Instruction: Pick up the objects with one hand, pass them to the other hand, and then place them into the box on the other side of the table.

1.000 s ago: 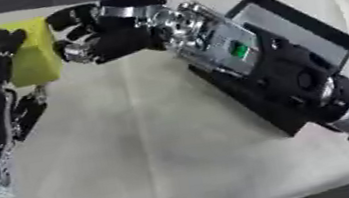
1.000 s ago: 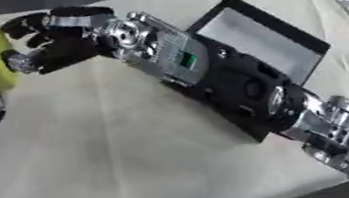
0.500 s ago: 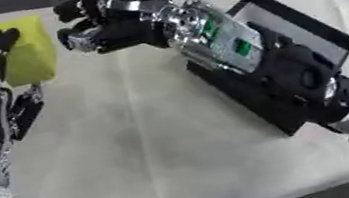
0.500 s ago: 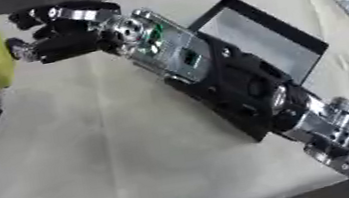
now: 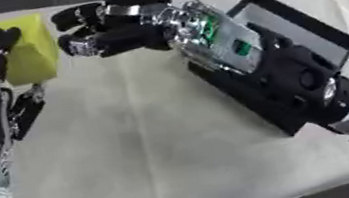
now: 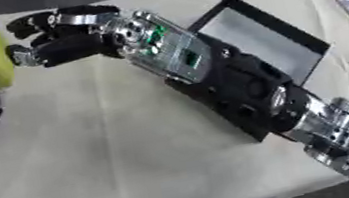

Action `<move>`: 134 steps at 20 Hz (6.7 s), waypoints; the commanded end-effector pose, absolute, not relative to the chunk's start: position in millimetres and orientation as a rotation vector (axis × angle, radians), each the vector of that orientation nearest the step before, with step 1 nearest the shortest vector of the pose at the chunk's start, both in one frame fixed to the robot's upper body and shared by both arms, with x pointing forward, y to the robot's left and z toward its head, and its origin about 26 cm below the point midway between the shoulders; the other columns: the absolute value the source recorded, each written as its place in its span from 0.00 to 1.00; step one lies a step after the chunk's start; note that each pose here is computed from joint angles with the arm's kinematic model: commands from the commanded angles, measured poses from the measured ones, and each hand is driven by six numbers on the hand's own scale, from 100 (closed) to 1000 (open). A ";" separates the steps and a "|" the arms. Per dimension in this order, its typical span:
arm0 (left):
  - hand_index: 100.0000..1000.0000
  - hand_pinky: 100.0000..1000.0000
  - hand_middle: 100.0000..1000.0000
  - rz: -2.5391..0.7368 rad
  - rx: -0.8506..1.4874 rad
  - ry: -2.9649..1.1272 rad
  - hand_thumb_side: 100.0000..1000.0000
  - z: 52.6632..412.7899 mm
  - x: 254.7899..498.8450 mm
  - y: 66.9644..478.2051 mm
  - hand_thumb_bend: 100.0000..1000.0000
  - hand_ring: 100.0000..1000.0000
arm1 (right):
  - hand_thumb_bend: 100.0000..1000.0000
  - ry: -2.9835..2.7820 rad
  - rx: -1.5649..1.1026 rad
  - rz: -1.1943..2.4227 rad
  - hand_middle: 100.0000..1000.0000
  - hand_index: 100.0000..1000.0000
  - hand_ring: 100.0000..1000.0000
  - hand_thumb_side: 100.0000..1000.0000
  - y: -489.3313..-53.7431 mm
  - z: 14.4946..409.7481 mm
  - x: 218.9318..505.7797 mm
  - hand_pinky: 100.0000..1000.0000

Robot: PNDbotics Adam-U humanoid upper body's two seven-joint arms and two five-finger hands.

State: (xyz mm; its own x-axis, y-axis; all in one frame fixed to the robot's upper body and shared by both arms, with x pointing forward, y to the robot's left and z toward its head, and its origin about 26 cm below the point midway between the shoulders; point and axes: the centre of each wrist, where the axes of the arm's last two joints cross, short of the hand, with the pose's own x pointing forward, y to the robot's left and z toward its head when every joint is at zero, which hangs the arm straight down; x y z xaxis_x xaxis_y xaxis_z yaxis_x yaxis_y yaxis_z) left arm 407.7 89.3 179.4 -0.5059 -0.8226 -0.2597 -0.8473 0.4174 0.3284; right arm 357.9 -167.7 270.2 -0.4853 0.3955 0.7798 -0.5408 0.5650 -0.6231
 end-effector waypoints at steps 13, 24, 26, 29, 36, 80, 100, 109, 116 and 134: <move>0.45 0.70 0.47 0.621 -1.452 2.581 0.00 188.1 404.6 75.9 0.32 0.58 | 0.00 -1.786 0.119 1.160 1.00 1.00 1.00 0.54 -169.8 281.3 358.0 1.00; 0.45 0.71 0.47 0.629 -1.468 2.575 0.00 188.4 405.0 73.5 0.33 0.58 | 0.00 -1.774 0.149 1.230 1.00 1.00 1.00 0.53 -168.0 281.3 355.9 1.00; 0.45 0.71 0.47 0.624 -1.468 2.576 0.00 189.0 404.9 72.8 0.32 0.58 | 0.00 -1.775 0.143 1.241 1.00 1.00 1.00 0.51 -167.9 281.0 356.1 1.00; 0.45 0.71 0.46 0.612 -1.456 2.584 0.00 189.9 403.9 70.2 0.31 0.58 | 0.01 -1.780 0.133 1.251 1.00 1.00 1.00 0.49 -166.6 280.9 356.9 1.00; 0.43 0.71 0.45 0.587 -1.407 2.600 0.00 192.9 400.8 61.6 0.32 0.57 | 0.03 -1.787 0.105 1.262 1.00 1.00 1.00 0.46 -162.4 279.5 358.8 1.00; 0.54 0.73 0.48 0.546 -1.214 2.632 0.00 194.6 394.1 38.9 0.53 0.59 | 0.00 -1.774 0.121 0.947 0.71 0.96 0.92 0.18 -163.9 276.0 367.1 1.00; 0.81 0.80 0.65 0.620 -1.534 2.641 0.00 180.6 407.5 75.9 0.72 0.74 | 0.00 -1.751 0.086 0.850 0.66 0.91 0.87 0.00 -202.0 283.0 361.6 1.00; 0.77 0.80 0.65 1.151 -1.302 2.875 0.07 172.3 443.9 172.4 0.30 0.72 | 0.00 -1.722 -0.012 1.044 0.70 0.95 0.85 0.00 -270.5 303.9 318.6 1.00; 0.78 0.82 0.65 1.239 -1.169 3.260 0.31 223.1 433.9 279.0 0.17 0.72 | 0.00 -1.747 -0.185 1.117 0.71 0.96 0.84 0.00 -334.7 311.0 295.7 0.96; 0.77 0.82 0.65 0.691 -1.253 3.520 0.33 279.8 398.0 348.2 0.12 0.70 | 0.35 -1.562 -0.906 1.392 0.57 0.75 0.79 0.02 -437.2 273.2 297.6 0.83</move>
State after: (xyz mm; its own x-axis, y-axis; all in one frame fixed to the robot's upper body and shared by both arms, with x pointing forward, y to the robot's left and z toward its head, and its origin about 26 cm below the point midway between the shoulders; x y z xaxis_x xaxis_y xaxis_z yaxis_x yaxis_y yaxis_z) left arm 404.5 339.5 258.6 -0.5840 -0.6362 0.5041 -0.3915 0.7648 0.5117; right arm 299.1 -430.5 260.6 -0.4020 0.8924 0.2050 -0.0520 0.2013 -0.9782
